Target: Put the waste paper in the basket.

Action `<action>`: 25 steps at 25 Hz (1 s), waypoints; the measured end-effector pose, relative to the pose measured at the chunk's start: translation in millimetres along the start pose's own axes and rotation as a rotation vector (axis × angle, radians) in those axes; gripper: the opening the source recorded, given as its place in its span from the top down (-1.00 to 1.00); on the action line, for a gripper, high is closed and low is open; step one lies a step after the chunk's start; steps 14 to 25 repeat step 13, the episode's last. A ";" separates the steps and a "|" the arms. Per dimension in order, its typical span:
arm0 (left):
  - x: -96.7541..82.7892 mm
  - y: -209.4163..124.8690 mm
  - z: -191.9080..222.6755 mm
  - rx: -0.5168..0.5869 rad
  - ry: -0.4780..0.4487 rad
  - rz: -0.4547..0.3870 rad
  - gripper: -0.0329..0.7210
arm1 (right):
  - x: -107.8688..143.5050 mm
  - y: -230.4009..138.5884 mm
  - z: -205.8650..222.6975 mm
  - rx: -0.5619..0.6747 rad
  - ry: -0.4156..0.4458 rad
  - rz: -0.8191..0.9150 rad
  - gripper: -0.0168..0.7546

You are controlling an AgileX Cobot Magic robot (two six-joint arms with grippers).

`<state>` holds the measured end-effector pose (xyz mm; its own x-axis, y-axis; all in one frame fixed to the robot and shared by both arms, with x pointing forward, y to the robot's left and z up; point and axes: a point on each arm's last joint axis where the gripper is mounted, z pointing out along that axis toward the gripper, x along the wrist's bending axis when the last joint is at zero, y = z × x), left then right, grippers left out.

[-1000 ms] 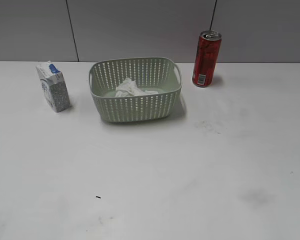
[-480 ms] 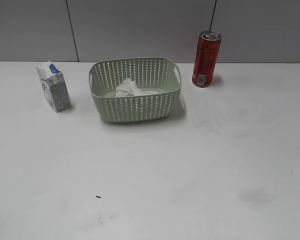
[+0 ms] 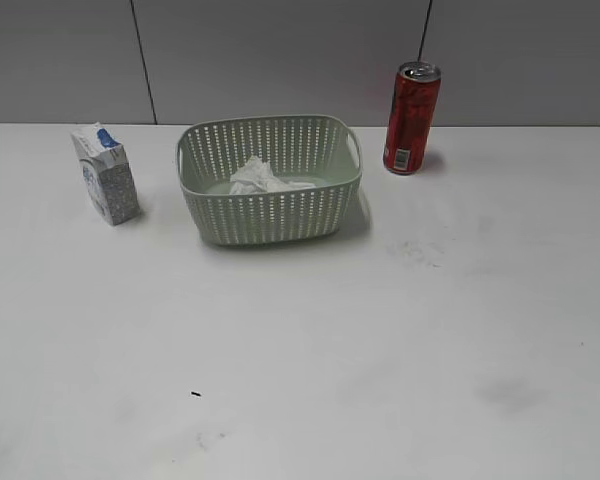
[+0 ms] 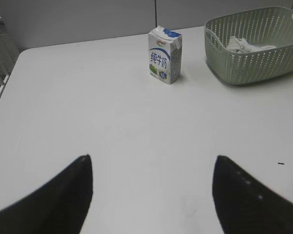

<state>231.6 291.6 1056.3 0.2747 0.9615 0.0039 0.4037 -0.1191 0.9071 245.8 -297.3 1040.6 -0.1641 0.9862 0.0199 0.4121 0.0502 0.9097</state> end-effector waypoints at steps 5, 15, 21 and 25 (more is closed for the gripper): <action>0.0 0.0 0.0 0.000 0.000 0.000 -0.57 | 0.1 0.0 0.1 -0.001 -0.043 0.026 -0.53; 0.0 0.0 0.0 0.000 0.000 0.000 -0.57 | 0.6 0.1 0.1 -0.001 -0.037 0.030 -0.53; 0.0 0.0 0.0 0.000 0.000 0.000 -0.57 | 0.6 0.1 0.1 -0.001 -0.037 0.030 -0.53; 0.0 0.0 0.0 0.000 0.000 0.000 -0.57 | 0.6 0.1 0.1 -0.001 -0.037 0.030 -0.53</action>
